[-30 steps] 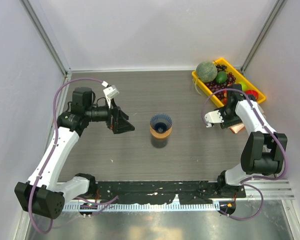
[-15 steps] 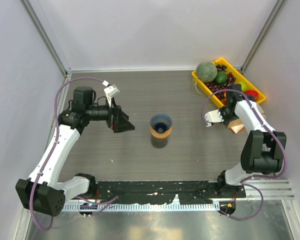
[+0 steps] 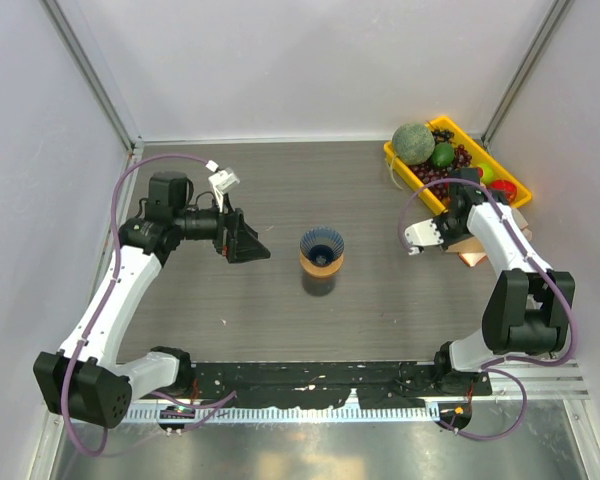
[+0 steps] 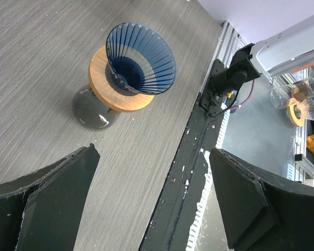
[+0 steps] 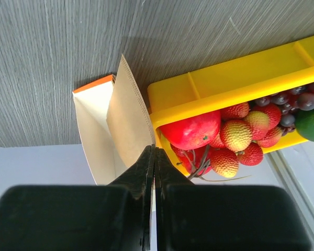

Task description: Place the coffee filter in the dripper

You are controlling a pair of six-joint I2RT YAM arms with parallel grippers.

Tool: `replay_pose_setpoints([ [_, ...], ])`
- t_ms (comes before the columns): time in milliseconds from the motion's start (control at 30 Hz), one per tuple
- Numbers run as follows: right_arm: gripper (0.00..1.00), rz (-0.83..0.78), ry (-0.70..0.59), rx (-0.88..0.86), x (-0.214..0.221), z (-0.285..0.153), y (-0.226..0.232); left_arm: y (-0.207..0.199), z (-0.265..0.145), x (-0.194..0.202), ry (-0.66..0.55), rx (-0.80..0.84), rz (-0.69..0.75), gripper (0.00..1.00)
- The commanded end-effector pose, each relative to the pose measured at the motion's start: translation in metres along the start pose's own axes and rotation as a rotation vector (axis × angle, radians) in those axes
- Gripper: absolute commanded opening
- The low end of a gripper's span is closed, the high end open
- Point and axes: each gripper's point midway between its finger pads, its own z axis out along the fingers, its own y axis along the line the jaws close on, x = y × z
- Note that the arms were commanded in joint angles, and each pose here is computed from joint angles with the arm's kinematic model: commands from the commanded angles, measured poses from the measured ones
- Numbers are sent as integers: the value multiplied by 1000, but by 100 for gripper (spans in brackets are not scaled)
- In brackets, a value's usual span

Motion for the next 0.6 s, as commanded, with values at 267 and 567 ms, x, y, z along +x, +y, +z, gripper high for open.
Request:
replay_pose_setpoints([
  [267,24,-5,-35,43,-18,-16,-10,-8,-5,-17,-34,22,36,99],
  [567,58,62,-43,23,-17,-20,-9,-10,-5,-18,-35,24,38,99],
])
